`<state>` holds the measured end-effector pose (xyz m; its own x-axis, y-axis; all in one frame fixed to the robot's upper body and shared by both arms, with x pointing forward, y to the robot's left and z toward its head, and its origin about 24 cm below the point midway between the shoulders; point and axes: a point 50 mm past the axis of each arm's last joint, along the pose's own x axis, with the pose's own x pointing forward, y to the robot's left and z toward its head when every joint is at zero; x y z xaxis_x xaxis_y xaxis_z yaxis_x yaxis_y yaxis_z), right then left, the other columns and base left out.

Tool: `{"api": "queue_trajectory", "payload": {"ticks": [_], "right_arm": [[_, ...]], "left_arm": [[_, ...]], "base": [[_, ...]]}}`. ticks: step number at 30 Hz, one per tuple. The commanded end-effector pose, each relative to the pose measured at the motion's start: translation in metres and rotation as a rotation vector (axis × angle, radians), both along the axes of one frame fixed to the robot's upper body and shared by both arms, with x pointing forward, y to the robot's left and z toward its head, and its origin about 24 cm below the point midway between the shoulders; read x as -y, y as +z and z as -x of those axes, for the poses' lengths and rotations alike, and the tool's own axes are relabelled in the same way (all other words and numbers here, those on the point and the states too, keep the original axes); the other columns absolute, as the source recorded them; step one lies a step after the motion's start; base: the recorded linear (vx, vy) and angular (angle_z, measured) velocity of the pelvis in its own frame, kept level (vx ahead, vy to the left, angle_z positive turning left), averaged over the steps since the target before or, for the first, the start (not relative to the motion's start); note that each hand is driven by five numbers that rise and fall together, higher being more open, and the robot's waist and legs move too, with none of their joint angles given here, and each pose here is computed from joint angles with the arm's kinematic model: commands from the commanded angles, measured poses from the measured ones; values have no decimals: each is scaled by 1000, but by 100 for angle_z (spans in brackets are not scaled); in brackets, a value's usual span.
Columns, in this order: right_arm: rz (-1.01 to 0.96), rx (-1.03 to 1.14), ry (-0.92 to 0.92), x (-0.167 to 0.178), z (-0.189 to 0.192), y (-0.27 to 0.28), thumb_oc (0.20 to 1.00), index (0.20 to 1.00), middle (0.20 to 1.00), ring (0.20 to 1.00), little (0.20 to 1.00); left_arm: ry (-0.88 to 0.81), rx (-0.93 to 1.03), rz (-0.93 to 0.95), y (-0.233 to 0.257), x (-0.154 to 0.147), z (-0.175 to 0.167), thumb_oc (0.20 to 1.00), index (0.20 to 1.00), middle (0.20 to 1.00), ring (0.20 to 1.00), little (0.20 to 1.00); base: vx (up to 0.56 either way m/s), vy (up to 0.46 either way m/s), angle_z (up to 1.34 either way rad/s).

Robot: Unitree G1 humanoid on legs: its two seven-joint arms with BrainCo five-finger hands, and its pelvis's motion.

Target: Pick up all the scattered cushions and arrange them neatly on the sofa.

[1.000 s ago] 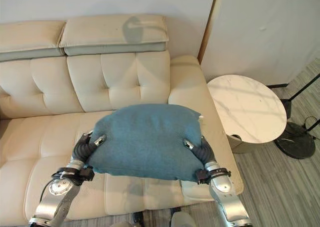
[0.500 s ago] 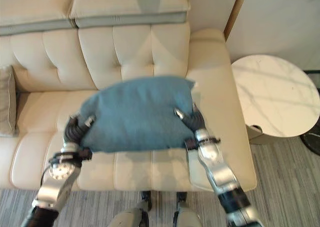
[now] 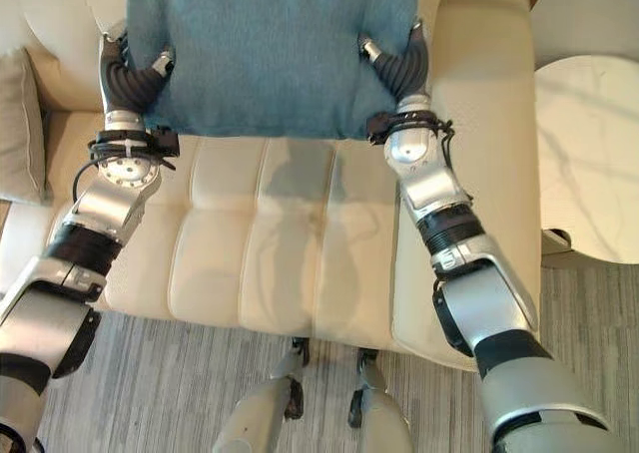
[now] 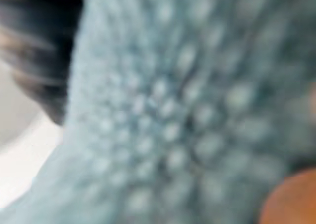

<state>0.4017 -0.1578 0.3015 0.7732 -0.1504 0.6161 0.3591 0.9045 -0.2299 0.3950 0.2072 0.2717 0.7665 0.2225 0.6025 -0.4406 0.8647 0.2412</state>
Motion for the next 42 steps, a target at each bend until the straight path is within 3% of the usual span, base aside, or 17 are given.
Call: {"api": "queue_trajectory", "payload": {"ticks": [1,7,10,17,23,24,27,28,30,34,37,42], "right_arm": [[36,197,126,-24,18,60,1000,1000,1000,1000,1000],[71,7,117,-10,3,14,1000,1000,1000,1000,1000],[-89,-102,151,-7,1,-38,1000,1000,1000,1000,1000],[-59,-137,117,21,15,-71,1000,1000,1000,1000,1000],[-33,-233,96,62,63,-138,1000,1000,1000,1000,1000],[19,-314,100,73,87,-166,1000,1000,1000,1000,1000],[38,-420,82,88,111,-195,1000,1000,1000,1000,1000],[51,-550,67,101,135,-226,1000,1000,1000,1000,1000],[79,-619,53,107,146,-240,1000,1000,1000,1000,1000],[117,-893,-15,127,191,-295,1000,1000,1000,1000,1000],[36,-1112,-85,140,233,-339,1000,1000,1000,1000,1000],[-13,-1213,-91,138,252,-359,1000,1000,1000,1000,1000]], "left_arm": [[-43,164,22,59,-3,9,1000,1000,1000,1000,1000],[-34,-62,97,1,-24,-3,1000,1000,1000,1000,1000],[-55,-200,232,-59,-28,-2,1000,1000,1000,1000,1000],[-95,-212,261,-94,-34,19,1000,1000,1000,1000,1000],[-190,-248,280,-141,-35,67,1000,1000,1000,1000,1000],[-199,-330,270,-168,-43,91,1000,1000,1000,1000,1000],[-173,-445,258,-196,-55,114,1000,1000,1000,1000,1000],[-134,-560,272,-225,-67,140,1000,1000,1000,1000,1000],[-105,-619,261,-237,-75,152,1000,1000,1000,1000,1000],[-20,-929,225,-294,-89,205,1000,1000,1000,1000,1000],[31,-1149,233,-332,-92,251,1000,1000,1000,1000,1000],[45,-1249,232,-347,-93,272,1000,1000,1000,1000,1000]], "base": [[-31,-36,8],[-21,-31,9],[-3,-2,10],[-14,8,14],[33,2,-4],[69,-2,-23],[100,34,-16],[35,24,-9],[55,45,-14],[53,74,-13],[35,71,-24],[-89,44,-42]]}}
